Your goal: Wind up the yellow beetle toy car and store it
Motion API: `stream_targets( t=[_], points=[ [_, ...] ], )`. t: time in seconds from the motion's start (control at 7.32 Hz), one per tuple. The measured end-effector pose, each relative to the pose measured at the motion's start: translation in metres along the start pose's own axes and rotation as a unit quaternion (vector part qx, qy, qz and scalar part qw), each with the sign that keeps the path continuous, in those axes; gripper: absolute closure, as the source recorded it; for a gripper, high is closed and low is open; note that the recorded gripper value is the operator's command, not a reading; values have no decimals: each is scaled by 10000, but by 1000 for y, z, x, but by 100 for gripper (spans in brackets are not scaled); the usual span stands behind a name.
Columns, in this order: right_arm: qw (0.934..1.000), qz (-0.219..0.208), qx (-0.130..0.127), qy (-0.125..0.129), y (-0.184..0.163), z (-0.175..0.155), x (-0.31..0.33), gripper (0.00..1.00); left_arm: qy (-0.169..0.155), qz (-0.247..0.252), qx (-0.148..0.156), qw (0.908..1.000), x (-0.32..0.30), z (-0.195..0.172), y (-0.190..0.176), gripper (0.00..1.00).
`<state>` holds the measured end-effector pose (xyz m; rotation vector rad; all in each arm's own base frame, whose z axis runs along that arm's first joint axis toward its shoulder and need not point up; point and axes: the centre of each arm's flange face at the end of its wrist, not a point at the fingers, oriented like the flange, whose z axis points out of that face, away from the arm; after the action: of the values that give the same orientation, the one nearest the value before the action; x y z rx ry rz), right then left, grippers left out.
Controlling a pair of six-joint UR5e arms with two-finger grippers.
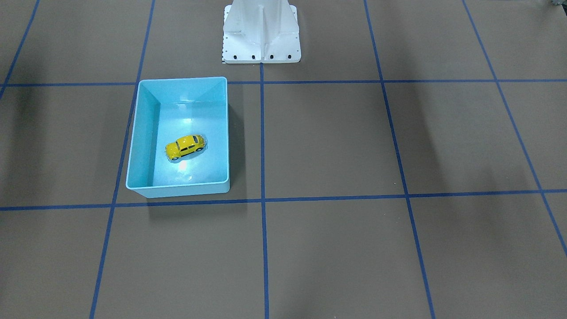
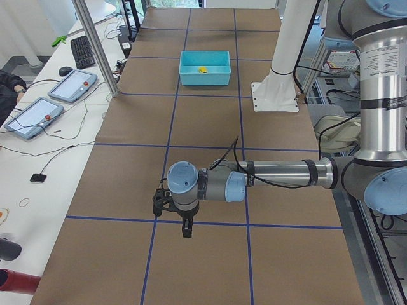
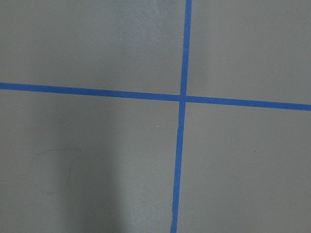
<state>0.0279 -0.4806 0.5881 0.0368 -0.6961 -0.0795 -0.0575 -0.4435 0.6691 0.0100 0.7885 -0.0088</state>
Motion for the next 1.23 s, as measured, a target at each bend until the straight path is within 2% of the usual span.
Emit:
stream_targets(
  t=[0.41,1.23],
  points=[
    [9996,168,-204,-24,3,19,15,0,0,5,4,10000,1,-1,-1,0],
    [9992,308,-238,-32,3,13,19,0,1,24,24,10000,2,-2,-3,0]
  ],
)
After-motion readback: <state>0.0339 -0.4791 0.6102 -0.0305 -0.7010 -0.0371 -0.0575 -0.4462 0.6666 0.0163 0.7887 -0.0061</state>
